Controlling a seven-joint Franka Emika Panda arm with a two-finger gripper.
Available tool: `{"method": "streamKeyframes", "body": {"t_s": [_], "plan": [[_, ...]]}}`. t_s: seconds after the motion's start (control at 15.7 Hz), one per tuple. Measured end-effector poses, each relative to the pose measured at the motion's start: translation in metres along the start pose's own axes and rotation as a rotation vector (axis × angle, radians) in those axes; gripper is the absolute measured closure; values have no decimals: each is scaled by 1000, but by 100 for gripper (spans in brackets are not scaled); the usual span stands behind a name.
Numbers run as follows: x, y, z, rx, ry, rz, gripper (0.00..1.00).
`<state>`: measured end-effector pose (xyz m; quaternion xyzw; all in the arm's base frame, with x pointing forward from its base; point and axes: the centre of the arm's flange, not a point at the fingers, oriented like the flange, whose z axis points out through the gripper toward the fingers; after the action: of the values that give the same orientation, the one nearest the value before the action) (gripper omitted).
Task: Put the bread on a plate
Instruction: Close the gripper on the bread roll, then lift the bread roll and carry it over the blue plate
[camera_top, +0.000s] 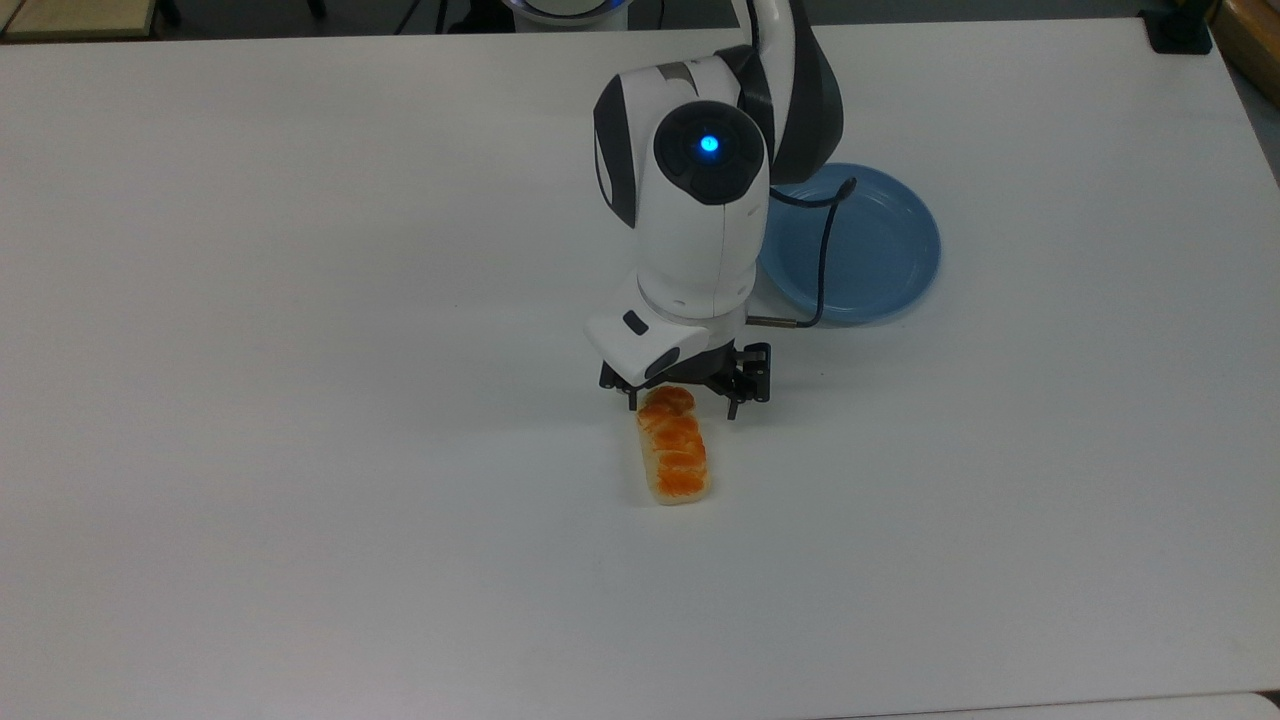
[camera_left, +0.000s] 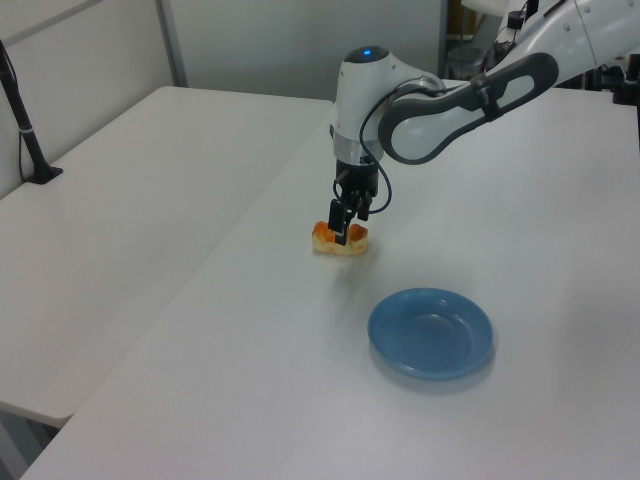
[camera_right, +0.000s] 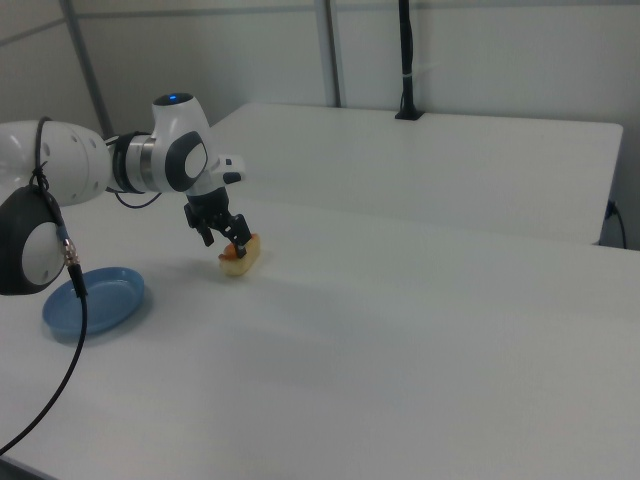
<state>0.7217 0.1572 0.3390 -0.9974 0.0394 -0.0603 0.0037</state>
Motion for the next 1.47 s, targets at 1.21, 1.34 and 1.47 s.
{"method": "streamKeyframes", "body": {"t_s": [1.21, 1.34, 1.47], "plan": [[13, 9, -16, -34, 54, -14, 55], [9, 3, -41, -28, 78, -23, 55], [-7, -12, -68, -20, 77, -53, 55]]}}
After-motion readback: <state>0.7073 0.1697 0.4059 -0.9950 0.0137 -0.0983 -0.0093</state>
